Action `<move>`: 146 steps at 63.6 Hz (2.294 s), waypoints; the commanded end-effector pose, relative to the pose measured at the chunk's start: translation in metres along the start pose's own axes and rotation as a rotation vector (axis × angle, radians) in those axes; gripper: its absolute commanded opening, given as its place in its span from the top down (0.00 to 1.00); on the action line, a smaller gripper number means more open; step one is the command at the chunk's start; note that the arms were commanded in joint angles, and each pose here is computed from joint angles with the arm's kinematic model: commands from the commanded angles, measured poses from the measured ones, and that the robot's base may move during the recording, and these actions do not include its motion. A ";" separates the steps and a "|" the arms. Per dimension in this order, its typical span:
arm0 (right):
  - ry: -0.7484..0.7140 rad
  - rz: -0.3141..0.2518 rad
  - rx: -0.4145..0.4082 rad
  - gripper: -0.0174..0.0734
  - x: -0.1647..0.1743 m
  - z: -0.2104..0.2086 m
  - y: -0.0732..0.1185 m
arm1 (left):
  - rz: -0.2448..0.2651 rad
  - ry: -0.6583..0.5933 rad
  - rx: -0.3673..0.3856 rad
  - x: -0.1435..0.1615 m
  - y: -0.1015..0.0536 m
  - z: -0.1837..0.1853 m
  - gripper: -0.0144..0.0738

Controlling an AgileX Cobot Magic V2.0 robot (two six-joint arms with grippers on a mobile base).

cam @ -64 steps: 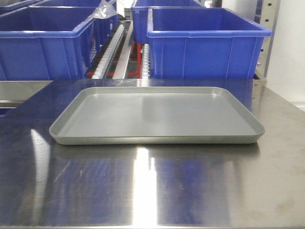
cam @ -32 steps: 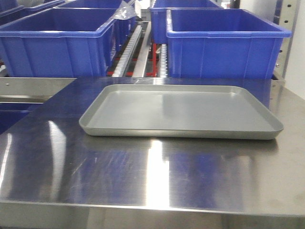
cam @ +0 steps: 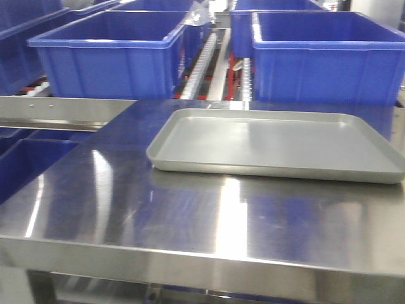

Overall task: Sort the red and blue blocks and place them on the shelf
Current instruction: 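Drive the base away from the table holding both cubes, then drive the base along the shelves of blue bins holding both cubes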

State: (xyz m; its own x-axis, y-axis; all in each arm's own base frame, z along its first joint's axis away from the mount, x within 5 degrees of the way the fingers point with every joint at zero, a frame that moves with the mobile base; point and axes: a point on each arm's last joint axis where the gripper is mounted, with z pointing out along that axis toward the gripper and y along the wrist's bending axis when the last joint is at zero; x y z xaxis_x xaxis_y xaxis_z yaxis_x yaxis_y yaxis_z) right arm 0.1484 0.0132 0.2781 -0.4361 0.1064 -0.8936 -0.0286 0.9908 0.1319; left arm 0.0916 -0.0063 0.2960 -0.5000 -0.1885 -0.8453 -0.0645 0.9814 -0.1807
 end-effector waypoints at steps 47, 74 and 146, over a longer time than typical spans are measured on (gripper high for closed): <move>-0.112 -0.016 -0.006 0.74 -0.016 -0.004 0.001 | 0.006 -0.086 0.031 -0.013 -0.004 -0.004 0.70; -0.112 -0.016 -0.006 0.74 -0.016 -0.004 0.001 | 0.006 -0.086 0.031 -0.013 -0.004 -0.004 0.70; -0.112 -0.016 -0.006 0.74 -0.016 -0.004 0.001 | 0.006 -0.086 0.031 -0.013 -0.004 -0.004 0.70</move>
State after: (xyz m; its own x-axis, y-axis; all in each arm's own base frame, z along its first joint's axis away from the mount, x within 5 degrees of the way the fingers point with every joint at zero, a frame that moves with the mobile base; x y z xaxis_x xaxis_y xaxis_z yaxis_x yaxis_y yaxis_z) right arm 0.1484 0.0132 0.2779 -0.4367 0.1064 -0.8933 -0.0285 0.9909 0.1319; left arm 0.0916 -0.0063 0.2960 -0.5000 -0.1885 -0.8453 -0.0645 0.9814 -0.1807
